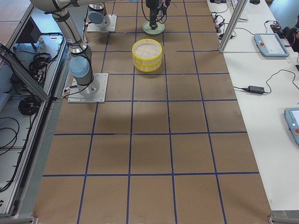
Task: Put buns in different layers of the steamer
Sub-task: 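Lift the brown bun and carry it over the steamer's top tier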
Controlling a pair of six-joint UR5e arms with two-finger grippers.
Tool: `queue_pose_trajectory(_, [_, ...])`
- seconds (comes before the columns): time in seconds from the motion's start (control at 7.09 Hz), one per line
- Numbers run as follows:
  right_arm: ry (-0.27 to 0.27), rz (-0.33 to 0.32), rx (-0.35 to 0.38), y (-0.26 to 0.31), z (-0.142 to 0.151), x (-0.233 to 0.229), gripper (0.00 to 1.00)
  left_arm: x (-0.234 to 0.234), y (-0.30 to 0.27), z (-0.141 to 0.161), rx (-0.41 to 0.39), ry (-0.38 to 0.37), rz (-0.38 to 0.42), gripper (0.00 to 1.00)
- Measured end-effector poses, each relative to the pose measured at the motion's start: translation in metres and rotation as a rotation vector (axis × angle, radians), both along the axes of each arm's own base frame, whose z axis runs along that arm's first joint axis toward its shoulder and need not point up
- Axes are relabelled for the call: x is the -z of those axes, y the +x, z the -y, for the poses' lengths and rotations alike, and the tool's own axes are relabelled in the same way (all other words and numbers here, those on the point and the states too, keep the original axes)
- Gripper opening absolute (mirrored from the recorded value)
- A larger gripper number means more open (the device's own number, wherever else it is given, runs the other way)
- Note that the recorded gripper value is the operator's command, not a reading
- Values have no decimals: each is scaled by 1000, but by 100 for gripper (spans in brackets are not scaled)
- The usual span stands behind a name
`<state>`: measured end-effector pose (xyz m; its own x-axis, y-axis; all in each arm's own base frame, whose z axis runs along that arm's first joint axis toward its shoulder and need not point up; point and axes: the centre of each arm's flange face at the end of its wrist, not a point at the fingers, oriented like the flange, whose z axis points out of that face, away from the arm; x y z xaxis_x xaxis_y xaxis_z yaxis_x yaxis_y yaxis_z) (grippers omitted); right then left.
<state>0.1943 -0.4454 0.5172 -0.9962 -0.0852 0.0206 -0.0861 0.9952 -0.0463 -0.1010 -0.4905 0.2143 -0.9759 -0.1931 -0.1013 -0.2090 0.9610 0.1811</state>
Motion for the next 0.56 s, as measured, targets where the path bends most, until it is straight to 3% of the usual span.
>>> queue_pose_trajectory(0.28, [-14, -1, -59, -2, 6, 2, 100, -45, -12, 11, 3, -33, 1, 2])
queue_pose_trajectory(0.56, [-19, -1, -69, -4, 8, 2, 100, -123, -69, 16, 2, -85, -53, 2])
